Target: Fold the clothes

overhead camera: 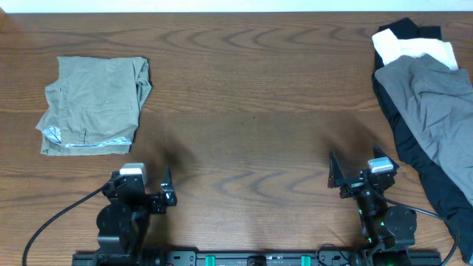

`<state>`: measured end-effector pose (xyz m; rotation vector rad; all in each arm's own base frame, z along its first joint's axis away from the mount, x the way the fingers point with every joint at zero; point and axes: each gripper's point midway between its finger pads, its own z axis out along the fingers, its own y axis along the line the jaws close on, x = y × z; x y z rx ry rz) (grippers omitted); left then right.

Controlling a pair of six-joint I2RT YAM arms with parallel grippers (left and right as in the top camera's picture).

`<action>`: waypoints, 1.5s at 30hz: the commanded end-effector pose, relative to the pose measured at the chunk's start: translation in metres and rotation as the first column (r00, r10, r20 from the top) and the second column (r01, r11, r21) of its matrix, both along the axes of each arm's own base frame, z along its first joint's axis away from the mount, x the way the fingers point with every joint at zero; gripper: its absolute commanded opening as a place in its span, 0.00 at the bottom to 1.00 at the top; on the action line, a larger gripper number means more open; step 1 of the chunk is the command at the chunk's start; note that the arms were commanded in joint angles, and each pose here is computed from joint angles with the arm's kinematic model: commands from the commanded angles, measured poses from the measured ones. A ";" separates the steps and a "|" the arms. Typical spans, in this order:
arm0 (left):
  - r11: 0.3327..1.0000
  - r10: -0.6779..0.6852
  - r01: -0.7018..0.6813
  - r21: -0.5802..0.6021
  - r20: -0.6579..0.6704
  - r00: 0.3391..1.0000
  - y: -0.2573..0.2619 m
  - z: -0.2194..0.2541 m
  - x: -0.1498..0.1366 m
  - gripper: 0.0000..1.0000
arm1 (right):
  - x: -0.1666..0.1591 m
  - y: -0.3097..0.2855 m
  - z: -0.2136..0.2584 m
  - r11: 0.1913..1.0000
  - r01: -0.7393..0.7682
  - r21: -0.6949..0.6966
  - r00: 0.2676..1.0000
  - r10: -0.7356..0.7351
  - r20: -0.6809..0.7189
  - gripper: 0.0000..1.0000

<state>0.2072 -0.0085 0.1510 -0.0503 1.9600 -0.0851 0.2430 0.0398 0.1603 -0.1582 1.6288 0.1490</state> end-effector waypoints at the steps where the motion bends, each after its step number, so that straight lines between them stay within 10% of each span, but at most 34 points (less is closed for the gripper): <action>1: 0.999 0.046 -0.048 0.015 0.086 0.995 0.009 -0.004 0.012 0.98 | 0.000 -0.001 -0.001 1.000 0.002 0.002 1.000 -0.002 0.000 0.99; 9: 0.994 0.077 -0.099 0.052 0.331 0.941 0.019 0.010 0.039 0.98 | 0.000 -0.001 -0.001 1.000 0.002 0.002 1.000 -0.002 0.000 0.99; 45: 0.994 0.070 -0.087 0.064 0.233 0.970 0.018 -0.015 0.036 0.98 | 0.000 -0.001 -0.001 1.000 0.002 0.002 1.000 -0.002 0.000 0.99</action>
